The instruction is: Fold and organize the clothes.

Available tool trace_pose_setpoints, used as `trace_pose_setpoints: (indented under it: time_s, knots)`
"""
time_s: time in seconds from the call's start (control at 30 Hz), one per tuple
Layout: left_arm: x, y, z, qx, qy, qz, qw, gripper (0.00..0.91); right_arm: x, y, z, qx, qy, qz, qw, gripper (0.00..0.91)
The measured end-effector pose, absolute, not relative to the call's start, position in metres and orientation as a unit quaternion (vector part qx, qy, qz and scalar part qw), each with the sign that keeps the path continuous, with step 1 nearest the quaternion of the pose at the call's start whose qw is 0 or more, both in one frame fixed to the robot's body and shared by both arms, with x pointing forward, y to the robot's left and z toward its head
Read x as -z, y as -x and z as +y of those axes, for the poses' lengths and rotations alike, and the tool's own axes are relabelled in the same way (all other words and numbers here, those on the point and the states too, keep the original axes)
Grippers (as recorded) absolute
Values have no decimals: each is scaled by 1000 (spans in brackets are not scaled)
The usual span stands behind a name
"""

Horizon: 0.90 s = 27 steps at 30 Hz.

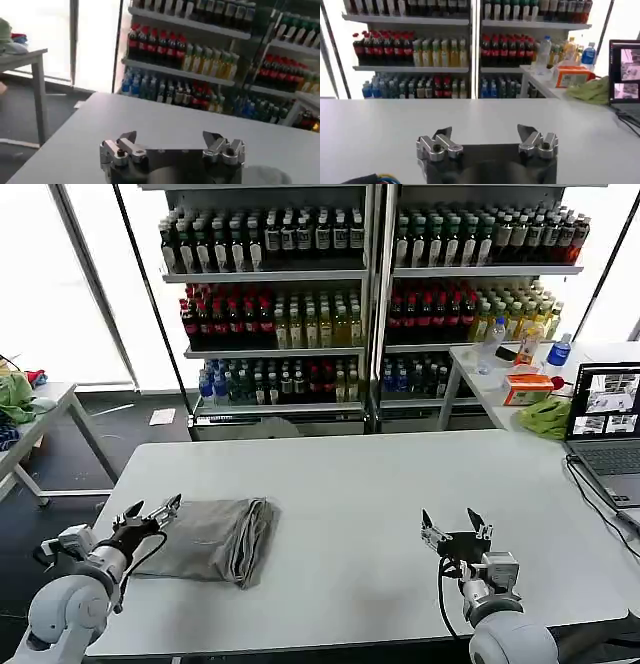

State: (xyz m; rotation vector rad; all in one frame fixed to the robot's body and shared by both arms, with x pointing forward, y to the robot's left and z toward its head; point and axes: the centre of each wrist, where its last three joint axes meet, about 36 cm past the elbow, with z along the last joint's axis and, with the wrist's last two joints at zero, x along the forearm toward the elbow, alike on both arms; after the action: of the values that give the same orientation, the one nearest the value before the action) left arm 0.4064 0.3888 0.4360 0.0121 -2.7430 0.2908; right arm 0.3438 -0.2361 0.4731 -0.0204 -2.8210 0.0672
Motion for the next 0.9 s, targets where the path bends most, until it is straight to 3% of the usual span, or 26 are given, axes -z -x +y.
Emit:
trace_pose_setpoints:
  time_s: [0.77,0.8,0.9]
  knots:
    - [-394,-405,412,-91,-9,-965,245,907,-466,-344,-237,-22,9,-986,168,907]
    - [-393,-405,413,-90,-9,-965,247,867,-466,-344,-237,-21,9,-986,168,907]
    - [-392,-406,415,-90,-8,-964,250,534,-467,-343,-237,-20,9,-986,167,907]
